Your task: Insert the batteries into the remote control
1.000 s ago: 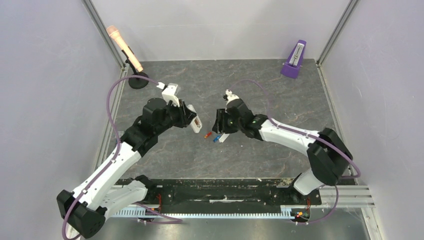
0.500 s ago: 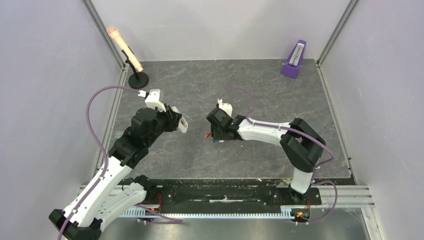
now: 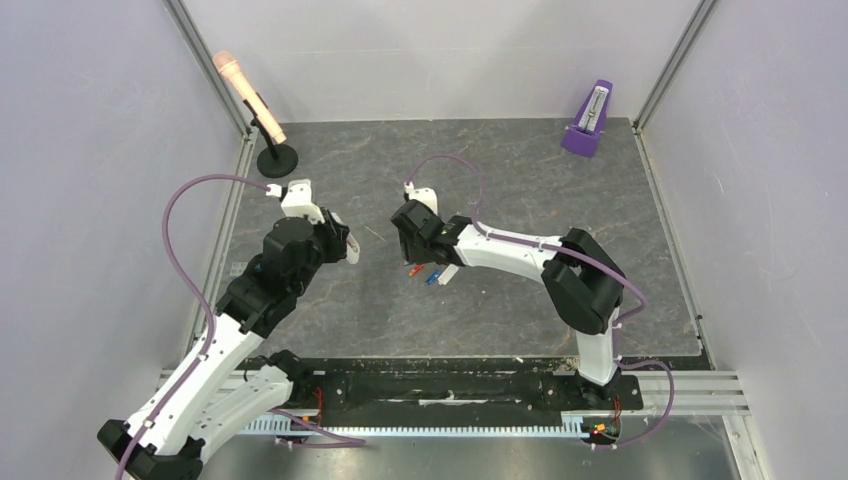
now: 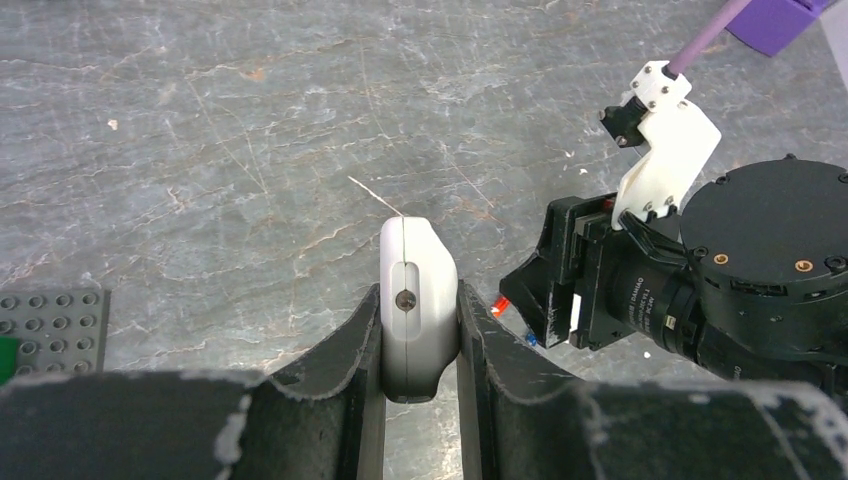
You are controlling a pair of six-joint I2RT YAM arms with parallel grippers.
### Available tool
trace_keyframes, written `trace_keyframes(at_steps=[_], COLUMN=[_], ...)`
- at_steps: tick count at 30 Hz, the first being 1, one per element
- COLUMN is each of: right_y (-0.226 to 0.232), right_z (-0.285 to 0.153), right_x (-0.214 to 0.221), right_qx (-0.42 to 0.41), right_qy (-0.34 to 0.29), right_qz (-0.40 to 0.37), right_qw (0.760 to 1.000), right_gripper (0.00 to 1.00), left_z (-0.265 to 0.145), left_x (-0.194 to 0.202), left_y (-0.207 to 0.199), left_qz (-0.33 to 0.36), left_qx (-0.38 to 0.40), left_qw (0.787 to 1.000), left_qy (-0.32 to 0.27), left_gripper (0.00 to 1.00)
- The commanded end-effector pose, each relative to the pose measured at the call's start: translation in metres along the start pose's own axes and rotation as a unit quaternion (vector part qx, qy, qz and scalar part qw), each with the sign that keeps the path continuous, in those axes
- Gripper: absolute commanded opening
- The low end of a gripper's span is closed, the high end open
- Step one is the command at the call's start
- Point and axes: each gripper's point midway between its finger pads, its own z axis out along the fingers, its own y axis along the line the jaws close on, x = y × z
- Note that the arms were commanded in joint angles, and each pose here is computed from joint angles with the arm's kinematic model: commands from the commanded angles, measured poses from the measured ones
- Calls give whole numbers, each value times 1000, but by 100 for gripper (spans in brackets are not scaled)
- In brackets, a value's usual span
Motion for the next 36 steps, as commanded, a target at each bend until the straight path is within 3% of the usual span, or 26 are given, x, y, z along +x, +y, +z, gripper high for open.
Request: trace_keyframes(at_steps=[1, 7, 15, 27, 31, 36], right_y=[-10, 7, 2, -19, -29, -33], right_z=[2, 16, 25, 40, 42, 46], right_x=[-7, 21, 32, 52, 57, 63], right_qx=[32, 32, 83, 163, 183, 186], right_qy=[24, 78, 91, 107, 105, 113], right_qz=[42, 170, 249, 253, 234, 181], right_qw=[998, 982, 961, 947, 949, 959], right_gripper=[52, 45, 40, 35, 35, 28], left_z=[0, 9, 16, 22, 21, 17], left_x=[-14, -8, -2, 3, 1, -1], left_y=[10, 12, 12, 13, 19, 22], left_qz=[-31, -51, -58, -61, -61, -65], left_qx=[-40, -54, -54, -53, -64, -64], left_qw=[999, 997, 997, 996, 995, 994], left_qy=[-22, -19, -22, -29, -42, -55], left_gripper=[2, 2, 2, 2, 2, 2])
